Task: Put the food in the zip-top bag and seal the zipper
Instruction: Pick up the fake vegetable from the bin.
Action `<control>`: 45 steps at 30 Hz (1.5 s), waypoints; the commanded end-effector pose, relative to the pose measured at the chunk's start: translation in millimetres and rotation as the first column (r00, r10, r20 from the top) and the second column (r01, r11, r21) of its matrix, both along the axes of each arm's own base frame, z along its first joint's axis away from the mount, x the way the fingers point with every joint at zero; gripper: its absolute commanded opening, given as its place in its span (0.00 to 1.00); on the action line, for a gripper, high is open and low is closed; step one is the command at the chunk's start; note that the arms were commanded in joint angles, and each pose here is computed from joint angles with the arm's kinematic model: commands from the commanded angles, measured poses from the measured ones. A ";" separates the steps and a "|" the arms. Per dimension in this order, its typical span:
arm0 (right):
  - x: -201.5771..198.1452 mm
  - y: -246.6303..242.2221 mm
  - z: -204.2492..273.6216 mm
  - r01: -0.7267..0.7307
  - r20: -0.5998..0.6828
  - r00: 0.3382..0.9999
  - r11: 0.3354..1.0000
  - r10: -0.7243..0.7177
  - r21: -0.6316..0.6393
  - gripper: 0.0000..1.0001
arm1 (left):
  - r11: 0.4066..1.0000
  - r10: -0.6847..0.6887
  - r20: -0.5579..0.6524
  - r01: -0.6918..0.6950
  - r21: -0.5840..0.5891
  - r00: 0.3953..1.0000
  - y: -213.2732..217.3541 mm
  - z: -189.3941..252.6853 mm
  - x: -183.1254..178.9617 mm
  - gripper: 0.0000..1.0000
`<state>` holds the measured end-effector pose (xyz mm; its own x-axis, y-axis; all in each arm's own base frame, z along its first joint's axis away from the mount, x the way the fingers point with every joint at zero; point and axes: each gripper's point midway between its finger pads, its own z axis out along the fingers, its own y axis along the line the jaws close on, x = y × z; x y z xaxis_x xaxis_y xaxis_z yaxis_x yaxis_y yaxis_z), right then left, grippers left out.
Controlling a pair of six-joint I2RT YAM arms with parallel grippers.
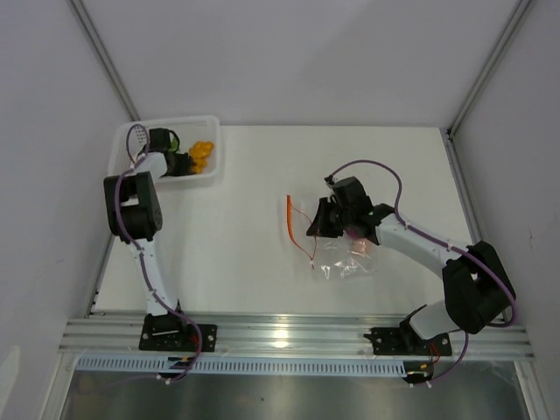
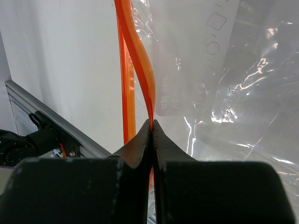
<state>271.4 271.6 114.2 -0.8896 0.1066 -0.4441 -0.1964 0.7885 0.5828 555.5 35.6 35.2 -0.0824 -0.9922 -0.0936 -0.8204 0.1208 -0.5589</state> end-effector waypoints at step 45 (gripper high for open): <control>-7.3 7.6 23.8 -0.010 0.031 0.999 0.999 0.009 0.040 0.00 | 0.973 -0.222 0.289 0.190 0.133 0.931 -23.4 110.5 -62.8 0.28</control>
